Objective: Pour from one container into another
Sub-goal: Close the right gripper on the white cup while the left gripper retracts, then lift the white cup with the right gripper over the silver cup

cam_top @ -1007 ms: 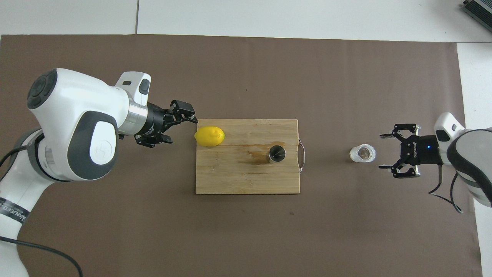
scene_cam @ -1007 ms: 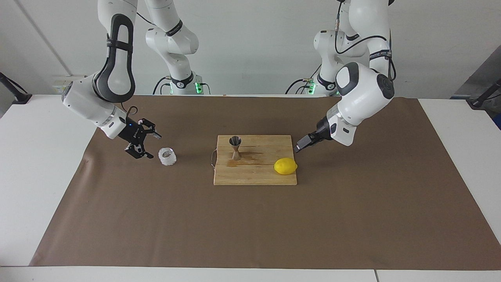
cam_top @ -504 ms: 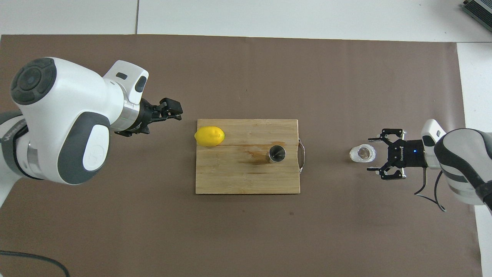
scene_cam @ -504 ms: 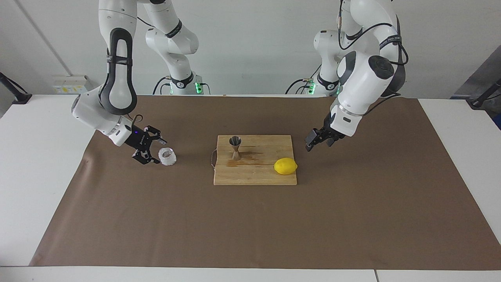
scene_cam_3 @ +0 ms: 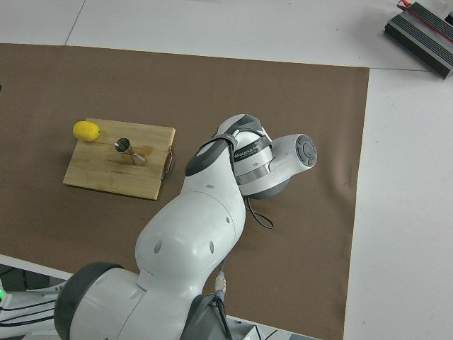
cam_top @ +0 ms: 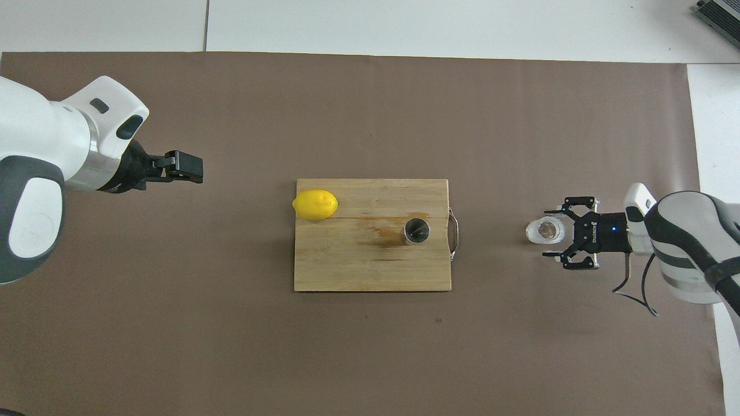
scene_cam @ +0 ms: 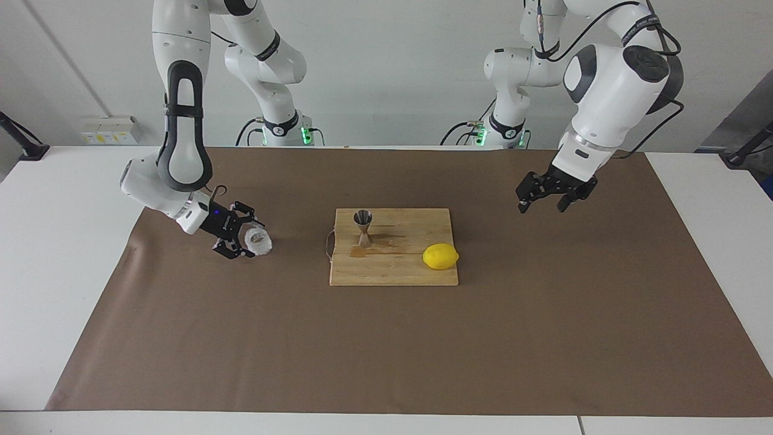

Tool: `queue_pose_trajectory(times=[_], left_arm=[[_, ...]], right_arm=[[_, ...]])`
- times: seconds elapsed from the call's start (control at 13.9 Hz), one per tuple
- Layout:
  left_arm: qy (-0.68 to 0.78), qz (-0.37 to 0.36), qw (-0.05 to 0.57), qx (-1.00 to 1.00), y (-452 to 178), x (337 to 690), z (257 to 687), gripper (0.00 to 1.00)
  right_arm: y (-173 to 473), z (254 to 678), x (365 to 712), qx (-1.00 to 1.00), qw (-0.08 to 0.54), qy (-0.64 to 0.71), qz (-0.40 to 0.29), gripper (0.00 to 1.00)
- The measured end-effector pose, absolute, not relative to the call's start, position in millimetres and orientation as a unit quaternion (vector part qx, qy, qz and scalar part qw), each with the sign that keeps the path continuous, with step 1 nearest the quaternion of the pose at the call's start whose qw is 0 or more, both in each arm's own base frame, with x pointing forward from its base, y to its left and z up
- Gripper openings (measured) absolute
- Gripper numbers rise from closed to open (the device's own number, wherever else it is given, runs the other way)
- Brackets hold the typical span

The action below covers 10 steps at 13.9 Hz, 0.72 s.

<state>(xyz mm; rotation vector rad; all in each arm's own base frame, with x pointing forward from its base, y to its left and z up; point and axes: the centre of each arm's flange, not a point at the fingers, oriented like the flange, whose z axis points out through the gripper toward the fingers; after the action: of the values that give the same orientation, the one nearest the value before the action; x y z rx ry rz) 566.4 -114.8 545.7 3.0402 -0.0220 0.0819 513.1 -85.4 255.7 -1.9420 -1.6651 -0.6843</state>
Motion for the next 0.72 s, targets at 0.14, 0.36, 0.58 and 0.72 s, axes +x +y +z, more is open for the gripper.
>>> queue_pose_trajectory(times=[0.14,0.36,0.58,0.72], left_arm=[[-0.030,0.021,0.036,0.999,-93,568,559,1.00],[-0.052,0.002,0.001,0.999,-68,564,586,1.00],[-0.051,-0.001,-0.005,0.999,-35,563,603,1.00],[-0.045,0.000,-0.005,0.999,-26,561,607,1.00]], right_arm=[[-85,256,514,-0.712,0.245,-0.607,-0.253,0.60],[-83,257,515,-0.718,0.248,-0.595,-0.262,0.50],[-79,263,519,-0.729,0.252,-0.580,-0.261,0.50],[-72,279,524,-0.733,0.249,-0.575,-0.265,0.50]])
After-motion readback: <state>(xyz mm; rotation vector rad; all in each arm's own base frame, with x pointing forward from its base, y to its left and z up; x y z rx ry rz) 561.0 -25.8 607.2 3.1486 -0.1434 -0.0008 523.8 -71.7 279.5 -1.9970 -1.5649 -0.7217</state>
